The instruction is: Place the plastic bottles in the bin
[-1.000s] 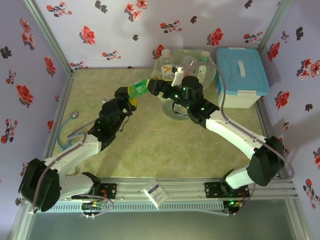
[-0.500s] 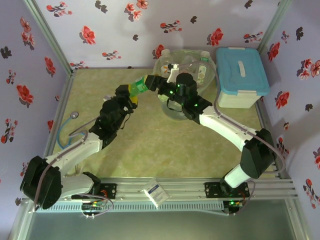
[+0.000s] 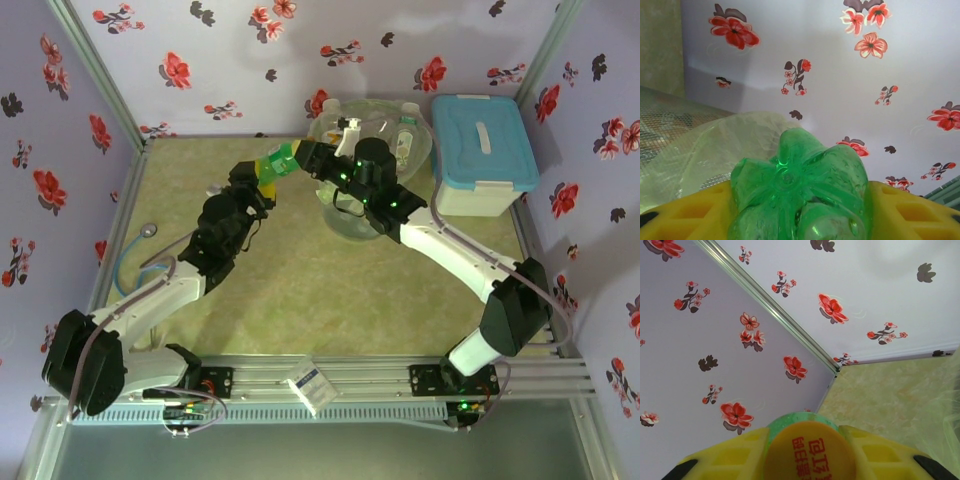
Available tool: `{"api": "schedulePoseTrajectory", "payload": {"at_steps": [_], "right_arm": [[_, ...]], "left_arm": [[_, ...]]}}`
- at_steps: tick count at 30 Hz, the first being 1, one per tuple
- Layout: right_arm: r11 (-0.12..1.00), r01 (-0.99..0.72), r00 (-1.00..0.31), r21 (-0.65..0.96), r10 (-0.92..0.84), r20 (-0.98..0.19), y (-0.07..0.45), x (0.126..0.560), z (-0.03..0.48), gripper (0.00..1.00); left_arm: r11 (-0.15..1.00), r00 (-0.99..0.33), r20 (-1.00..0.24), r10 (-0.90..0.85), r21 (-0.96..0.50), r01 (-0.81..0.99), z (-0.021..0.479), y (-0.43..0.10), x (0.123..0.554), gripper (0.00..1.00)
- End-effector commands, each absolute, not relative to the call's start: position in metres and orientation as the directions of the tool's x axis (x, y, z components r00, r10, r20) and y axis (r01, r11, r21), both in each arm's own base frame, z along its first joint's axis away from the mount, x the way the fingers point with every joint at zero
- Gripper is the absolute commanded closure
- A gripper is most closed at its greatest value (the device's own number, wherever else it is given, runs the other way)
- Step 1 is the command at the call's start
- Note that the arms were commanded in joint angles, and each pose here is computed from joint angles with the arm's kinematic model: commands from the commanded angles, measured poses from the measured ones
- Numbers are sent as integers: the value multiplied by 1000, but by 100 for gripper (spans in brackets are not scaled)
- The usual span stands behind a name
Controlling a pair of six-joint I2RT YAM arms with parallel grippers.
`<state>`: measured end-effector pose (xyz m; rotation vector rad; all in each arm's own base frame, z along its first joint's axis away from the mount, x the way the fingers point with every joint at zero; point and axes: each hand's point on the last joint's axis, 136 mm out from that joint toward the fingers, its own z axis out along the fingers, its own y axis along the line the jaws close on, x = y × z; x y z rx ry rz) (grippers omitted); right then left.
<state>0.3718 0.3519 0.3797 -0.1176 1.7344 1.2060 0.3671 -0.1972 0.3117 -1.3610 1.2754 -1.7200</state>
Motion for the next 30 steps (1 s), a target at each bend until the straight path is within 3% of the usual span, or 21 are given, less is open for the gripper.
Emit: {"api": "schedulePoseTrajectory", "payload": {"at_steps": [1, 3, 5, 8, 13, 19, 26, 30], "right_arm": [[522, -605, -452, 601, 396, -799, 357, 373, 399, 69], [541, -615, -427, 574, 384, -819, 354, 375, 405, 70], [564, -621, -391, 544, 378, -839, 348, 378, 417, 70], [596, -627, -329, 502, 381, -864, 330, 387, 442, 70], [684, -589, -223, 431, 375, -900, 286, 404, 482, 71], [825, -460, -116, 330, 312, -943, 228, 427, 505, 72], [925, -327, -152, 194, 151, -977, 198, 458, 490, 74], [934, -316, -200, 167, 106, -974, 197, 476, 478, 74]], "left_arm": [[-303, -368, 303, -879, -951, -58, 330, -211, 365, 45], [-280, -372, 268, -889, -960, -23, 336, -210, 365, 25], [-233, -373, 208, -904, -972, 20, 345, -207, 364, 12], [-114, -368, 78, -927, -991, 76, 356, -201, 358, 0], [160, -350, -166, -922, -986, 44, 355, -192, 347, 0], [362, -375, -339, -863, -932, 9, 341, -201, 356, 0], [604, -472, -567, -675, -792, 87, 345, -240, 381, 2], [657, -520, -615, -592, -742, 130, 339, -262, 392, 3]]}}
